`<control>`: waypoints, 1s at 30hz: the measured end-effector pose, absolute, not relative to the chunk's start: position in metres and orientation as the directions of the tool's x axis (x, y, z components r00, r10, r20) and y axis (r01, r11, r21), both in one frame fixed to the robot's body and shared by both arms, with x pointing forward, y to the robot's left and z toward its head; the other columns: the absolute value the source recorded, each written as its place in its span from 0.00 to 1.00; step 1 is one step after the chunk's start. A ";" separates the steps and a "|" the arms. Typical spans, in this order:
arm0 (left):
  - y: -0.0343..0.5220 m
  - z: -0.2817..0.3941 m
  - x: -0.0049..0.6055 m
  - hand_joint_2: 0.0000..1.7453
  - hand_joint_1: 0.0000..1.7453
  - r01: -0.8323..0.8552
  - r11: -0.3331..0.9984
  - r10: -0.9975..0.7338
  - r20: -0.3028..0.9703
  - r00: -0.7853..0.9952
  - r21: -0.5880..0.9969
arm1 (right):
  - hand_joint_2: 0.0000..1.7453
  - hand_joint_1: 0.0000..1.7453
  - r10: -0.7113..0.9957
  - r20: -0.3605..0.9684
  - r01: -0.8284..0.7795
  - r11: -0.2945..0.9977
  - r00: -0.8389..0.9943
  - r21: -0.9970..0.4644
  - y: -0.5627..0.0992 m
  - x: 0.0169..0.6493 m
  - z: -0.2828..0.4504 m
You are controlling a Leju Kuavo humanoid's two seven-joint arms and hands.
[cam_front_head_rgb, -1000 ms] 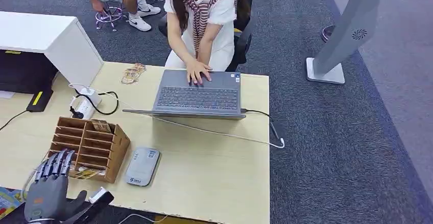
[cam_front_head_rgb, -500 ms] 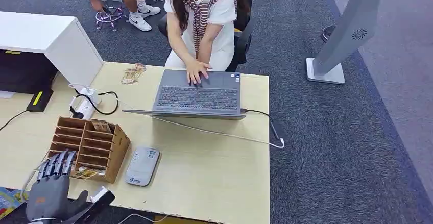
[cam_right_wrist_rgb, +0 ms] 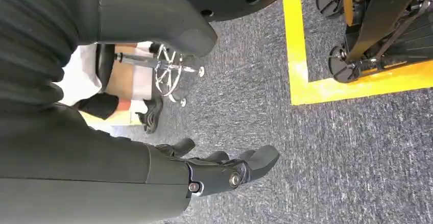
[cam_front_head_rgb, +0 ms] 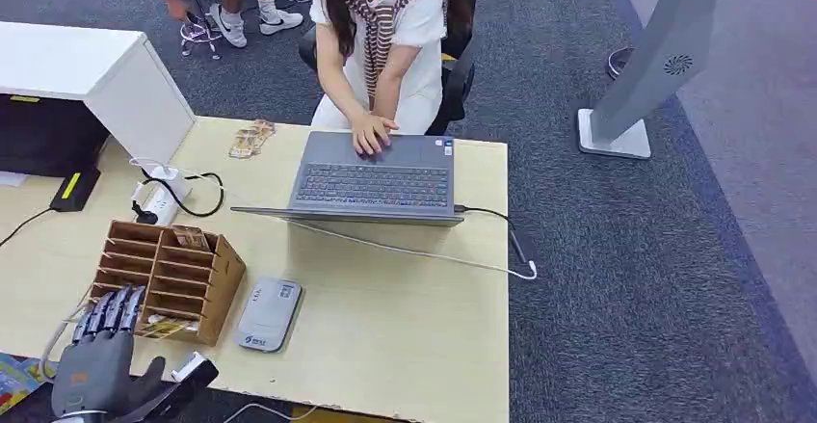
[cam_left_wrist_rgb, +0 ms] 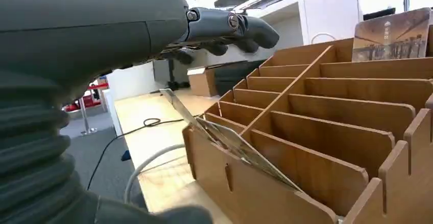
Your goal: Pass the card to the sensor for recognition and then transmit it.
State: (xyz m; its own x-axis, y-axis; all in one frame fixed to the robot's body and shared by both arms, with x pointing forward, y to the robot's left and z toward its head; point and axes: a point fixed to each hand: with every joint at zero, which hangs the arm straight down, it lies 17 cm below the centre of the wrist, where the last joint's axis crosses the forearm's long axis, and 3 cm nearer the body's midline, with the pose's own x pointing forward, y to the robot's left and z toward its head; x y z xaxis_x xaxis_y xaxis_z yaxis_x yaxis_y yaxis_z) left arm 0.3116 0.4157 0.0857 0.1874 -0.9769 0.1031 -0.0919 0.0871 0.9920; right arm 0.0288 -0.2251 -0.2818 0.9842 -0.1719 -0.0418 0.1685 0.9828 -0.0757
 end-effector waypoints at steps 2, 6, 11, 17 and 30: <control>0.416 0.081 0.311 1.00 1.00 -0.071 0.092 -0.976 0.104 0.192 0.993 | 1.00 0.00 -0.171 -0.042 0.167 0.983 0.984 -0.074 -0.225 0.029 -0.282; 0.416 0.080 0.311 1.00 1.00 -0.064 0.094 -0.975 0.105 0.194 0.993 | 1.00 0.00 -0.171 -0.042 0.167 0.983 0.984 -0.074 -0.225 0.029 -0.282; 0.416 0.081 0.312 1.00 1.00 -0.071 0.100 -0.975 0.112 0.194 0.992 | 1.00 0.00 -0.172 -0.042 0.169 0.983 0.984 -0.074 -0.225 0.029 -0.282; 0.417 0.084 0.314 1.00 1.00 -0.079 0.103 -0.975 0.117 0.191 0.992 | 1.00 0.00 -0.178 -0.041 0.175 0.982 0.983 -0.074 -0.225 0.030 -0.282; 0.417 0.085 0.314 1.00 1.00 -0.083 0.103 -0.975 0.117 0.190 0.991 | 1.00 0.00 -0.184 -0.040 0.181 0.981 0.982 -0.074 -0.225 0.030 -0.282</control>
State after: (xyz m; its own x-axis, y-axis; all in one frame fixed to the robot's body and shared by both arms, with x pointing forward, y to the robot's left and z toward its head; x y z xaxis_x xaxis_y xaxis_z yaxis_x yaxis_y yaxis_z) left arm 0.3141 0.4169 0.0847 0.1905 -0.9746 0.1174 -0.0828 0.1032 0.9912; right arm 0.0300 -0.2254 -0.2817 0.9820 -0.1845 -0.0404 0.1812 0.9807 -0.0742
